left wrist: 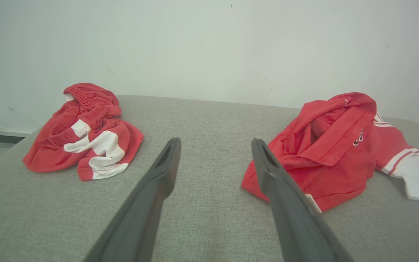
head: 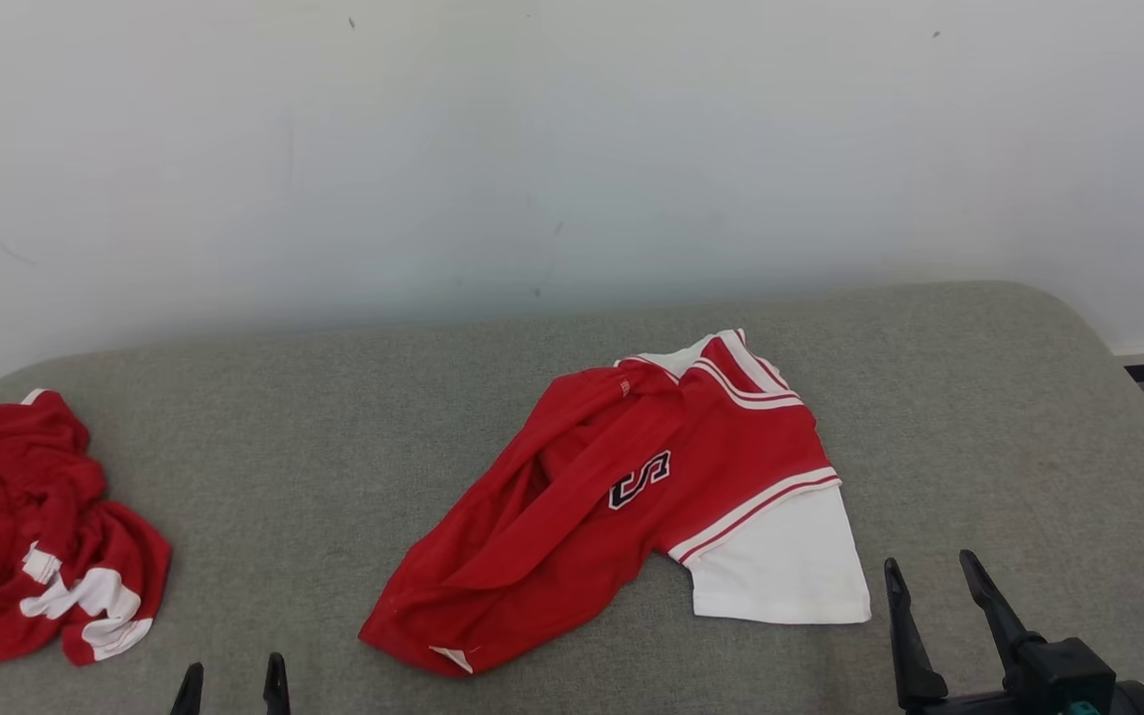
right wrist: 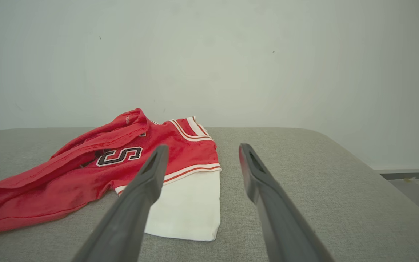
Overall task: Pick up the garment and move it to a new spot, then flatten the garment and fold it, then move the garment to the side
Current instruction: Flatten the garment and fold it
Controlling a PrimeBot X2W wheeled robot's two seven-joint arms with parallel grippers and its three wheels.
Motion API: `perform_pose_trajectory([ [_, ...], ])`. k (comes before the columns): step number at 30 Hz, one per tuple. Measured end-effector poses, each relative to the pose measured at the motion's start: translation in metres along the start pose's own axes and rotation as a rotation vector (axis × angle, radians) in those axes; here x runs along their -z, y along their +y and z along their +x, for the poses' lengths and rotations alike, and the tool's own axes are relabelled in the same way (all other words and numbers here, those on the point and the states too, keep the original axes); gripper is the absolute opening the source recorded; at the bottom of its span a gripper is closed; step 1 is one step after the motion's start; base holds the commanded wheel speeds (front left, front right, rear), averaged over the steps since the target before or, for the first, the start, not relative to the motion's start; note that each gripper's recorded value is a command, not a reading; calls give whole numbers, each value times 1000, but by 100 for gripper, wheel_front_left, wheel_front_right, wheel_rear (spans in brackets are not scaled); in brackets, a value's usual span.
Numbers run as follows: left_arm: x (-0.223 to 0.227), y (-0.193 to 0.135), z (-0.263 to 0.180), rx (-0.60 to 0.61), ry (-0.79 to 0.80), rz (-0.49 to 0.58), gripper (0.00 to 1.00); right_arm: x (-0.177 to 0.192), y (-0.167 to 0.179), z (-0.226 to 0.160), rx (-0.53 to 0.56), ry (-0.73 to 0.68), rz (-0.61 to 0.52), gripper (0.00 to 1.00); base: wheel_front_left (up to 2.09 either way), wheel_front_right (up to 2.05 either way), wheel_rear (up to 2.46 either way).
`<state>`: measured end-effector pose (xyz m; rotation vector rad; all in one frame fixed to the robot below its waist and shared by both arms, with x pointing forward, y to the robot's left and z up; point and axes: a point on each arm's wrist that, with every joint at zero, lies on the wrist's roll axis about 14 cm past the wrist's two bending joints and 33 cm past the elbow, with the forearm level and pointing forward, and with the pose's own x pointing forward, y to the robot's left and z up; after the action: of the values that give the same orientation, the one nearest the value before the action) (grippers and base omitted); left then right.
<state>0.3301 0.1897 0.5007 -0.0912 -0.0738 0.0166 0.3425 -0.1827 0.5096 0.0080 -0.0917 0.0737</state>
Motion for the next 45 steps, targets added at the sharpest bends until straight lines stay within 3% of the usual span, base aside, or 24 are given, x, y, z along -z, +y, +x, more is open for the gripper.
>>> perform_pose_trajectory([
  [14, 8, 5, -8, -15, 25, -3, 100, -2, 14, 18, -46, -1, 10, 100, 0, 0, 0],
  [26, 13, -6, -5, 22, 41, -15, 100, 12, 4, 17, -9, 53, 31, 100, 0, 0, 0],
  [29, 29, -26, -4, 82, 93, -58, 100, 20, -13, 21, 46, 112, 62, 100, 0, 0, 0],
  [36, 65, -72, 6, 217, 238, -105, 100, 65, -19, 36, 70, 416, 107, 100, 0, 0, 0],
  [42, 81, -79, 26, 205, 304, -115, 100, 103, -18, 39, 73, 640, 123, 100, 0, 0, 0],
  [45, 83, -80, 38, 200, 312, -113, 100, 112, -17, 47, 74, 677, 129, 100, 0, 0, 0],
])
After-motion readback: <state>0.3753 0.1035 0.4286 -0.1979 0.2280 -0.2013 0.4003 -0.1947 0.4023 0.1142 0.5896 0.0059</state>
